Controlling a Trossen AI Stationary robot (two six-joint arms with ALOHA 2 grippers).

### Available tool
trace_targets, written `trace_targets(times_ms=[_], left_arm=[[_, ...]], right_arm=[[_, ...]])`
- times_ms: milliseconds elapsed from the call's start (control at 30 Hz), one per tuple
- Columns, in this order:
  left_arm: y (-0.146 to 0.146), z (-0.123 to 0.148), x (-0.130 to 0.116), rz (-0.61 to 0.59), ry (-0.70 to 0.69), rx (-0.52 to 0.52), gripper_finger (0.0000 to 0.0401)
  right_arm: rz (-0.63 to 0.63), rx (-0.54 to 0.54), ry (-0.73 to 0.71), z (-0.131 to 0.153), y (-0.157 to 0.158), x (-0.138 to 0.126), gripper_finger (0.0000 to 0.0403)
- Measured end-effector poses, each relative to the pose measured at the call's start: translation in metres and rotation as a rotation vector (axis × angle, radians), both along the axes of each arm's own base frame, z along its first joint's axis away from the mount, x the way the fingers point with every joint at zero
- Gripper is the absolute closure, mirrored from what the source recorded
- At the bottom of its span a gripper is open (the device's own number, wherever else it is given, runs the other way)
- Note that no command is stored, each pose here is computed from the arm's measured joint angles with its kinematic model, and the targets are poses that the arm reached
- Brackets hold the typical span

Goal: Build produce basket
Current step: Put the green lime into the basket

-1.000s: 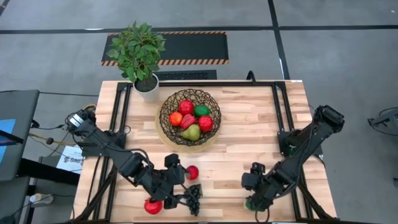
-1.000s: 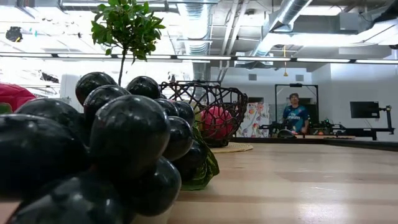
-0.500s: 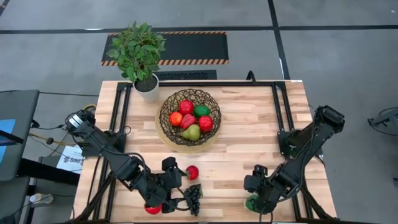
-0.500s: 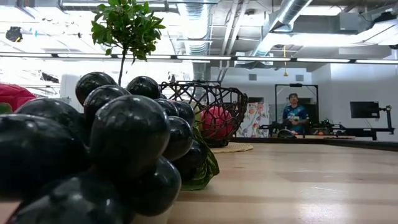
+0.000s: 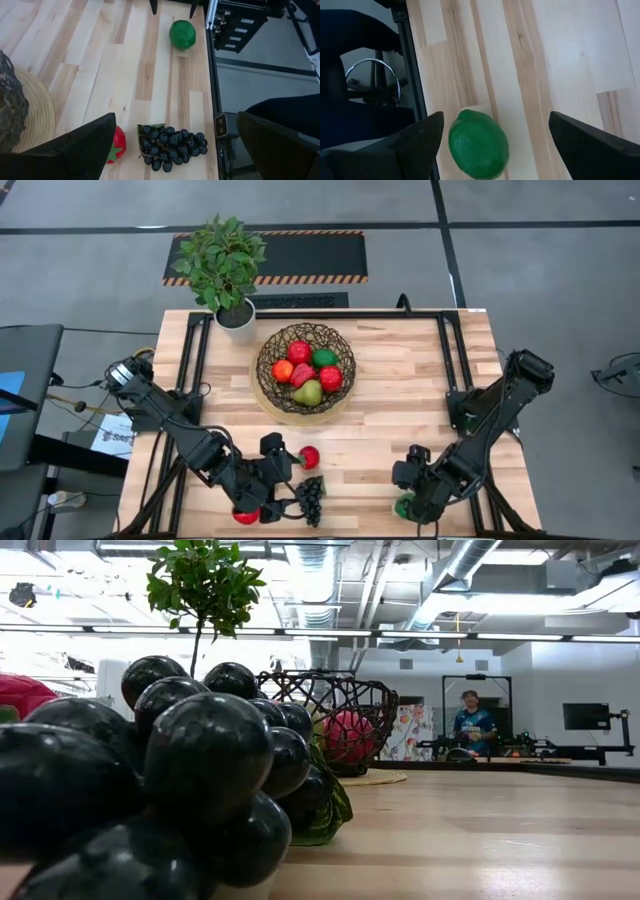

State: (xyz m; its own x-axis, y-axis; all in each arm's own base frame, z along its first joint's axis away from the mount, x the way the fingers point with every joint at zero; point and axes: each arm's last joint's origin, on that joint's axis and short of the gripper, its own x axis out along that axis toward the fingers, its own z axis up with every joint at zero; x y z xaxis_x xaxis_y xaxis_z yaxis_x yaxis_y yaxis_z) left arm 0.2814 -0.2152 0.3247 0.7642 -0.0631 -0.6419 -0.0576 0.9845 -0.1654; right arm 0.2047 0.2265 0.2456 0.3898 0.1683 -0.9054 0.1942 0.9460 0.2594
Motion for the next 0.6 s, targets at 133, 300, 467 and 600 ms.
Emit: trace_targets(times_ms=[133, 300, 467, 600], left_arm=[[0.0, 0.0, 0.0, 0.002, 0.0, -0.003, 0.0003], [0.0, 0.0, 0.0, 0.003, 0.0, -0.004, 0.0003], [0.0, 0.0, 0.0, 0.012, 0.001, -0.015, 0.0003], [0.0, 0.0, 0.0, 0.016, 0.001, -0.017, 0.0003]], right_arm=[[0.01, 0.005, -0.001, 0.0, 0.004, -0.004, 0.0022], [0.005, 0.043, -0.013, 0.001, 0.011, -0.008, 0.0022], [-0.001, 0.04, -0.021, -0.001, 0.019, -0.016, 0.0022], [0.011, 0.013, -0.031, -0.006, 0.026, -0.021, 0.0022]])
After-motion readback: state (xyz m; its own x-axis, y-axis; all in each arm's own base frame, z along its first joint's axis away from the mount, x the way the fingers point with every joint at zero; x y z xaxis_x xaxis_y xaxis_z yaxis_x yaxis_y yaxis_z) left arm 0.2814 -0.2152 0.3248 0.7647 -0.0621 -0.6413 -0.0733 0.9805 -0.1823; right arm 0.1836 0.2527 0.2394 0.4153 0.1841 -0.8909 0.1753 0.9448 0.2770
